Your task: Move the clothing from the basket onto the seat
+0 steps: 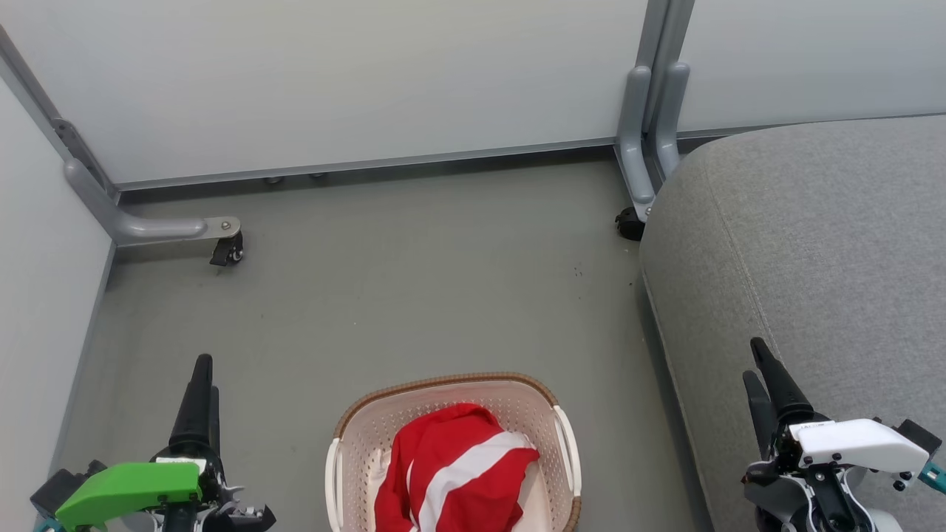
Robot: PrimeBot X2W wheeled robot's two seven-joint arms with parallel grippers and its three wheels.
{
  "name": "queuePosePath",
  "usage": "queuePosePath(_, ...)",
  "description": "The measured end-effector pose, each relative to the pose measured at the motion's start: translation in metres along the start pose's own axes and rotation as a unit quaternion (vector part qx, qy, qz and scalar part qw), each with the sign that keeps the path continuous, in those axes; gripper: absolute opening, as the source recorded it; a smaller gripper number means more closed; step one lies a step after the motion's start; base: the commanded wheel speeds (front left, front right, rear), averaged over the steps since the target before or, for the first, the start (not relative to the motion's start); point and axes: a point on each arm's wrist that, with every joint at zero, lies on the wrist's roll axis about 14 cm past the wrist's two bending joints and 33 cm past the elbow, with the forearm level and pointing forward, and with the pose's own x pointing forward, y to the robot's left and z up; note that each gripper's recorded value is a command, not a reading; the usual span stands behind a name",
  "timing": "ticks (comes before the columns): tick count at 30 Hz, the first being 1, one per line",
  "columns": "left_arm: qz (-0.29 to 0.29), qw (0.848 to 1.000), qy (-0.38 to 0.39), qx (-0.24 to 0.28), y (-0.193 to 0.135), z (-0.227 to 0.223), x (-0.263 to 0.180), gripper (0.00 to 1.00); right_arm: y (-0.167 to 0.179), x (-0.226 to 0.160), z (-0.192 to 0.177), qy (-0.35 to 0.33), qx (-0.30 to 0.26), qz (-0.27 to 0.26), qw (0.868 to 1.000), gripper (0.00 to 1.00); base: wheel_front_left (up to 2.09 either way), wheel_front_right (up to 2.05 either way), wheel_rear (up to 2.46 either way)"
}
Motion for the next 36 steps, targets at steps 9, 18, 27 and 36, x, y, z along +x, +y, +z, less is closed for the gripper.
queuePosePath(9,-0.005,0.995,-0.011,0.102,-0.005,0.004,-0.004,1.00,0.005,0.001,-0.006,0.006,-0.114,0.006,0.993,1.00,0.00,0.00,0.00)
queuePosePath(18,-0.023,0.980,-0.017,0.199,-0.016,0.003,-0.007,1.00,0.011,0.000,-0.016,0.014,-0.228,0.021,0.973,1.00,0.00,0.00,0.00)
queuePosePath(27,-0.033,0.960,-0.022,0.277,-0.020,0.001,-0.012,1.00,0.023,0.001,-0.020,0.010,-0.299,0.044,0.953,1.00,0.00,0.00,0.00)
queuePosePath(36,-0.047,0.942,-0.031,0.331,-0.028,0.001,-0.015,1.00,0.028,0.000,-0.031,0.017,-0.358,0.061,0.931,1.00,0.00,0.00,0.00)
